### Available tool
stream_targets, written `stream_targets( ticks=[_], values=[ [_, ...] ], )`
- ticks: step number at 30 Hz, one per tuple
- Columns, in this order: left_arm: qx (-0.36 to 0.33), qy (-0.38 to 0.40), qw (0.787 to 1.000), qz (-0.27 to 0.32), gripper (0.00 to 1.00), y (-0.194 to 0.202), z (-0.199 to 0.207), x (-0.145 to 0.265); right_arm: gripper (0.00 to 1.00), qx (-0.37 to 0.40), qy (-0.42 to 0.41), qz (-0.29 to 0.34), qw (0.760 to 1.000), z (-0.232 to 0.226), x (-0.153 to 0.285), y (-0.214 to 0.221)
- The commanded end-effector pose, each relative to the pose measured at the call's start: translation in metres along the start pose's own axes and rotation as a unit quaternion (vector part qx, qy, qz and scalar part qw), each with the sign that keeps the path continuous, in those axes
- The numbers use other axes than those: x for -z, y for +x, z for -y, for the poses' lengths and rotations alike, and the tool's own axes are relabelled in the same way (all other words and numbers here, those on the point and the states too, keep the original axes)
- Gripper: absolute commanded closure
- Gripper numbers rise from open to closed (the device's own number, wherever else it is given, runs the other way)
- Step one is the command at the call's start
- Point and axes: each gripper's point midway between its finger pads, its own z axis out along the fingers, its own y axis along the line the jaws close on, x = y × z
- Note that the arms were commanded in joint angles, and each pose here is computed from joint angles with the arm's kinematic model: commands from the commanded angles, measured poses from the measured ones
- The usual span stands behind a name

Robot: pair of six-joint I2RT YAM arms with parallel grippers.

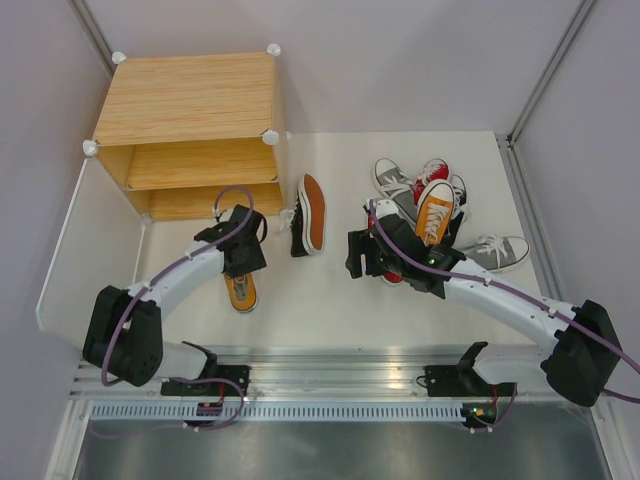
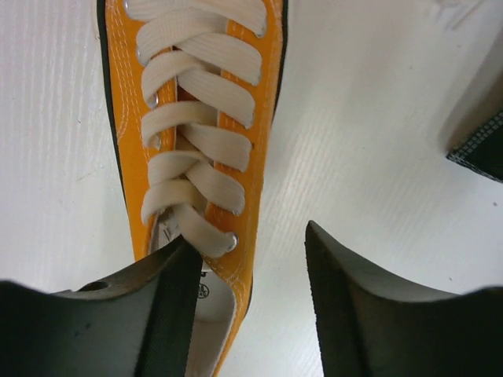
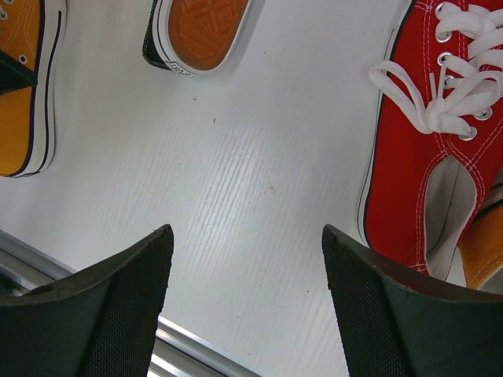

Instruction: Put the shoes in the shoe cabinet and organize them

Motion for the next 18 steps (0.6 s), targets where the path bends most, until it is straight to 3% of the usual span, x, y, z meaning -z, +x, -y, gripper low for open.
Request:
stream_targets(
  ticks=[1, 8, 18],
  values=[
    [-0.004, 0.041, 0.999, 0.022, 0.4, 0.0, 0.007, 0.024, 0.19, -0.006, 0.003, 0.029, 1.0, -0.001, 0.008, -0.017],
    [-0.047, 0.056, 0.997, -0.022, 0.4, 0.05, 0.005, 0.034, 0.19, -0.014, 0.003, 0.022, 1.0, 0.0, 0.007, -0.011],
    [-0.042, 0.019, 0.998, -0.034, 0.51, 0.077, -0.01, 0.024, 0.2, -0.018, -0.006, 0.017, 1.0, -0.005, 0.001, -0.011]
  ],
)
